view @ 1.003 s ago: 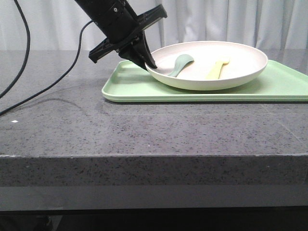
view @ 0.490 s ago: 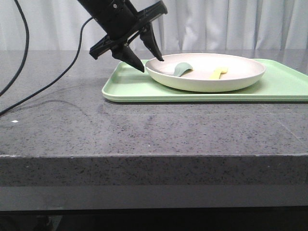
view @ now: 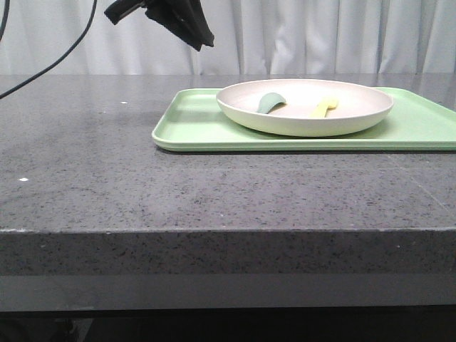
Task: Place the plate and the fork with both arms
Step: 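Lower the plate onto the tray, open the left gripper, withdraw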
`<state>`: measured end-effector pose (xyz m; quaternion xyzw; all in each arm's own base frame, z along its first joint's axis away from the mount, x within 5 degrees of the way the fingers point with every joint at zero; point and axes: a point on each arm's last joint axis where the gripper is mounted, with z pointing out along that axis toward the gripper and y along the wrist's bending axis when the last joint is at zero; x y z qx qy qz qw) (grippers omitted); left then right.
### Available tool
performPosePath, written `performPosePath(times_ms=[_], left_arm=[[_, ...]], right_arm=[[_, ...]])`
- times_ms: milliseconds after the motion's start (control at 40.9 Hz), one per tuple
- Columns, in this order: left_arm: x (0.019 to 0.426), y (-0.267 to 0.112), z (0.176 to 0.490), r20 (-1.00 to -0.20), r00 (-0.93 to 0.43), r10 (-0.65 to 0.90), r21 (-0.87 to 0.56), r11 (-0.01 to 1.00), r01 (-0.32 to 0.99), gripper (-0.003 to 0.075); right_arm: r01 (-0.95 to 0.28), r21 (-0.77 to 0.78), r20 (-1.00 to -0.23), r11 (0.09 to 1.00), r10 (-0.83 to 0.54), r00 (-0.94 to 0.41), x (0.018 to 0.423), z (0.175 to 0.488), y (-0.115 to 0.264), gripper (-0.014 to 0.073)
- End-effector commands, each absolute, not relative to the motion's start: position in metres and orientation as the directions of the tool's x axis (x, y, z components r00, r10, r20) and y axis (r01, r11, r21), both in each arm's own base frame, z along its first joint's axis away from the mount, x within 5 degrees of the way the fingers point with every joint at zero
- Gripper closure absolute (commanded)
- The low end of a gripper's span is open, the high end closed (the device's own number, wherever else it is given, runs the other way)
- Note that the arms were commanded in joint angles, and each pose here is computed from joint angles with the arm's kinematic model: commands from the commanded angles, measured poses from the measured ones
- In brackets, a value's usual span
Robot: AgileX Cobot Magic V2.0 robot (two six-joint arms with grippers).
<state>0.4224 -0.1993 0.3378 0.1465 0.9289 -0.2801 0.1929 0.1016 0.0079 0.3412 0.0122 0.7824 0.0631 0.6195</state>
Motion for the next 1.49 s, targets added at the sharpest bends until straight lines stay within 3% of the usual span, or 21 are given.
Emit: performPosePath(times_ms=[0, 220, 392, 563, 857, 1224, 1469], left_arm=[[0.399, -0.191, 0.389, -0.528, -0.834, 0.157, -0.456, 0.777, 0.435, 0.0738], [0.380, -0.169, 0.401, -0.572, -0.801, 0.179, -0.303, 0.861, 0.409, 0.0738], [0.353, -0.141, 0.401, -0.662, -0.743, 0.092, -0.251, 0.908, 0.336, 0.0738], [0.306, -0.115, 0.395, -0.817, -0.575, 0.043, -0.184, 0.926, 0.330, 0.0738], [0.219, -0.078, 0.363, -0.944, -0.329, -0.025, -0.133, 0.941, 0.310, 0.0738], [0.116, -0.040, 0.348, -0.997, -0.039, -0.061, -0.071, 0.943, 0.326, 0.0738], [0.077, -0.027, 0.335, -0.993, 0.065, -0.102, -0.075, 0.939, 0.334, 0.0738]], right_arm=[[-0.059, 0.109, -0.986, 0.992, 0.101, -0.134, 0.103, 0.359, 0.007, -0.0041], [-0.059, 0.109, -0.986, 0.992, 0.101, -0.134, 0.103, 0.359, 0.007, -0.0041], [-0.059, 0.109, -0.986, 0.992, 0.101, -0.135, 0.103, 0.359, 0.007, -0.0041], [-0.059, 0.109, -0.986, 0.992, 0.101, -0.135, 0.103, 0.359, 0.007, -0.0041], [-0.059, 0.109, -0.986, 0.992, 0.101, -0.135, 0.103, 0.359, 0.007, -0.0041], [-0.054, 0.124, -0.970, 0.991, 0.109, -0.217, 0.117, 0.351, 0.008, -0.0041], [-0.065, 0.274, -0.882, 0.960, 0.223, -0.416, 0.161, 0.349, 0.018, -0.0038]])
